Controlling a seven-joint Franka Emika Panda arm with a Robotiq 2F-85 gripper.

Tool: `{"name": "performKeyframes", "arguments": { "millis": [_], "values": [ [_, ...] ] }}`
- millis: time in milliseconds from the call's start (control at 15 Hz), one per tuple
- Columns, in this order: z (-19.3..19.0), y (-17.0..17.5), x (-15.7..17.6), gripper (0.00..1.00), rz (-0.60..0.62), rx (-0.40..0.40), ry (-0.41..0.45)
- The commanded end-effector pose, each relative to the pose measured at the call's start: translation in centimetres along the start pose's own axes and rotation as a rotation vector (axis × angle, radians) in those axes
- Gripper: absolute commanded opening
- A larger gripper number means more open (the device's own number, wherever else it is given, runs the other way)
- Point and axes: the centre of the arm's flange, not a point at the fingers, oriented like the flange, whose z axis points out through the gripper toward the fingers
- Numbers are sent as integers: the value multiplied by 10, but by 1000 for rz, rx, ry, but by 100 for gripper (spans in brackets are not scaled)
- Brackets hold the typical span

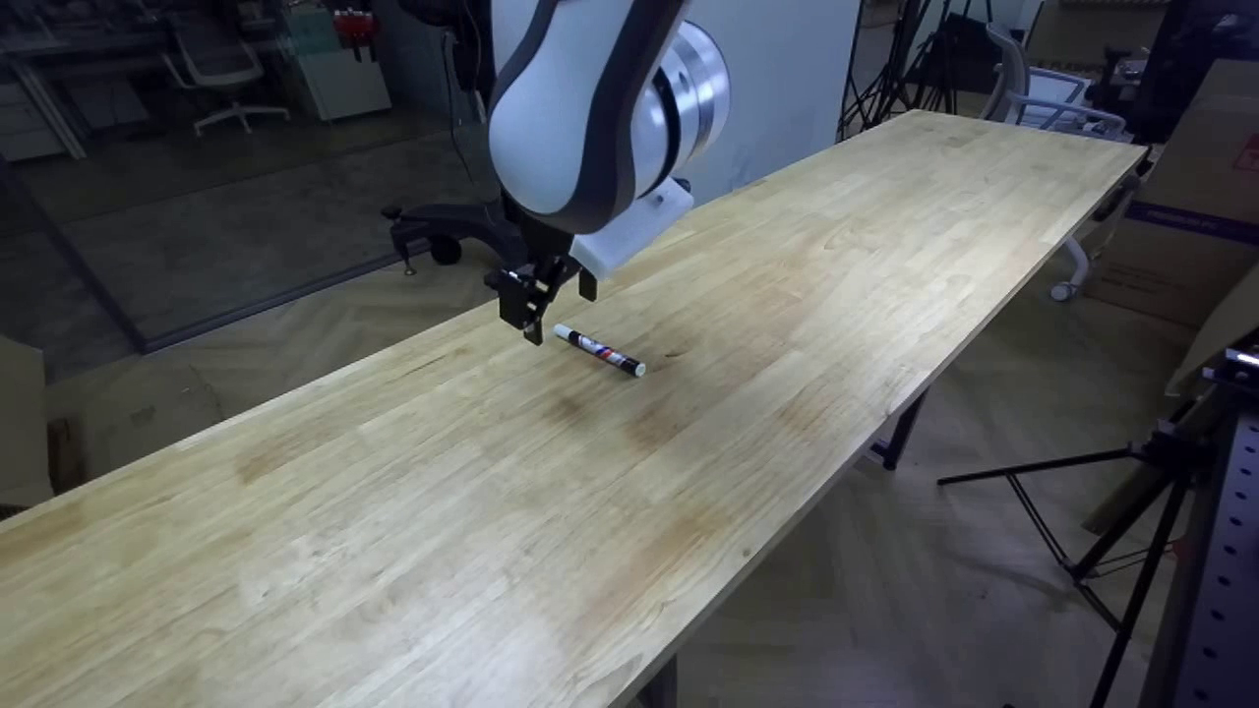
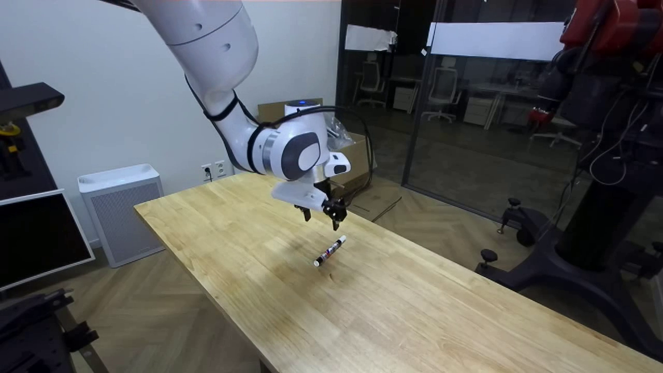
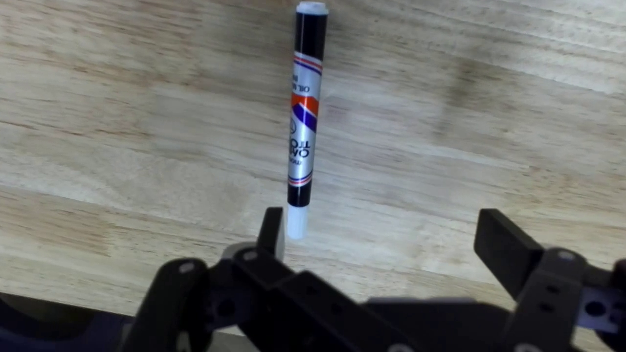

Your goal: Slightly move the marker to the bottom of the table

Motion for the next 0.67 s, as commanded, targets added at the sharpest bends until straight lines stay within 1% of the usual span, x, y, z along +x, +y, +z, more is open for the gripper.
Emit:
{"name": "performKeyframes", "arguments": {
  "millis": [0, 400, 600],
  "values": [
    [-2, 3, -30, 100, 66, 40, 67],
    [6, 19, -57, 100, 173, 129, 87],
    [7, 29, -68, 100, 221, 149, 87]
  ]
}}
